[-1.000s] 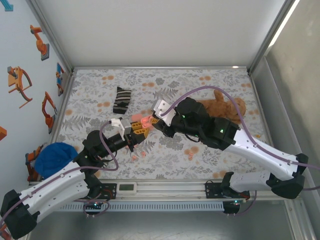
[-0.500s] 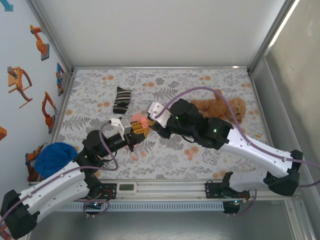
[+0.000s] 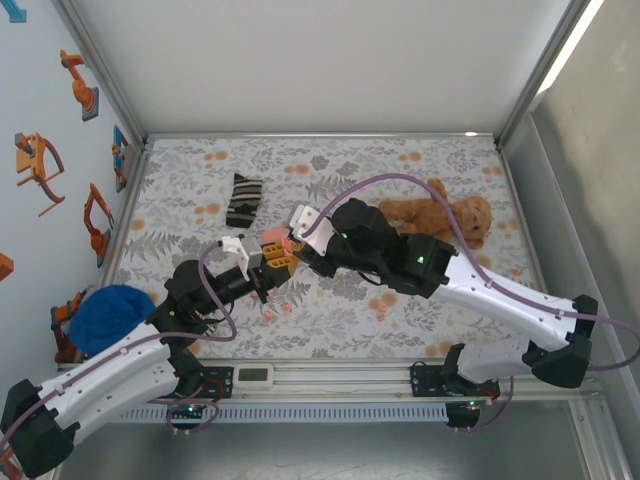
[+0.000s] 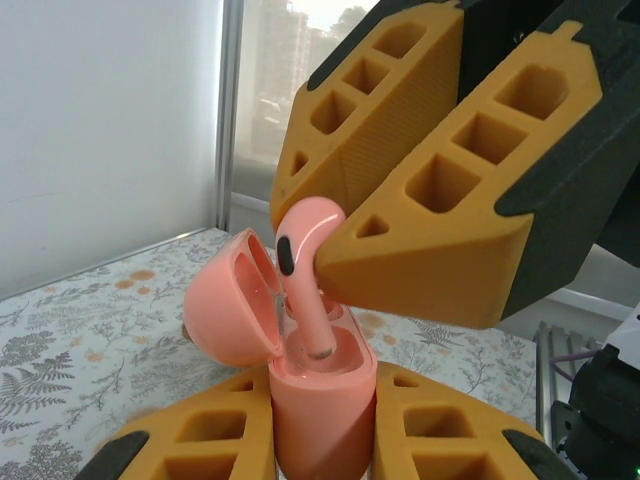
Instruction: Insert the wireless bluetooth earbuds into the charging case
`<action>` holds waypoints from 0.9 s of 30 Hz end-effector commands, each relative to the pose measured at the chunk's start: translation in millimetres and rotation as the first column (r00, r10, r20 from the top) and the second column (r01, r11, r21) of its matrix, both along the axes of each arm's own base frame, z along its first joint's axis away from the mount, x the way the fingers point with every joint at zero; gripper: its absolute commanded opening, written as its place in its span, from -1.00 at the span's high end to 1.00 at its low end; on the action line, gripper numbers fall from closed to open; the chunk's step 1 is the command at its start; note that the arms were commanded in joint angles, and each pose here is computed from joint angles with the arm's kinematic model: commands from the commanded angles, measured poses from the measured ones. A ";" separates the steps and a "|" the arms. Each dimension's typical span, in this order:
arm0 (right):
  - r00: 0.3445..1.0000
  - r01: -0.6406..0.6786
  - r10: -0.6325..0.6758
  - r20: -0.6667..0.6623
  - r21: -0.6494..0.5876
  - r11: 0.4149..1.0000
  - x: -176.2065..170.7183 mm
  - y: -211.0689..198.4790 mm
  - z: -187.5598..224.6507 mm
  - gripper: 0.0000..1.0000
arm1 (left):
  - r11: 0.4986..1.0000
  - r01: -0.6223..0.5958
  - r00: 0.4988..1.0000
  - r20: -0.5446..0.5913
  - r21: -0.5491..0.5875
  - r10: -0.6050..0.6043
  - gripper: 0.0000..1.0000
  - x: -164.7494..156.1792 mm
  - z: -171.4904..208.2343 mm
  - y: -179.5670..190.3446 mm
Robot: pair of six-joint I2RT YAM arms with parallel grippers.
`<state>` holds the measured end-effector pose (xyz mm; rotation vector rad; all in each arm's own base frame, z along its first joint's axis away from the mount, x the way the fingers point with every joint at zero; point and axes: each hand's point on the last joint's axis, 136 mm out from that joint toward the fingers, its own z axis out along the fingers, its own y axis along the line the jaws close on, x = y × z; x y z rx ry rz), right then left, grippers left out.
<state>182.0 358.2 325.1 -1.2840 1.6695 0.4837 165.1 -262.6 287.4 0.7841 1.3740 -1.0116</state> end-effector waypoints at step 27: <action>0.999 -0.033 0.035 -0.040 0.046 0.998 -14.2 -1.4 17.9 0.44 | 0.998 0.026 0.998 0.054 -0.052 -0.024 1.00 -7.0 25.5 0.0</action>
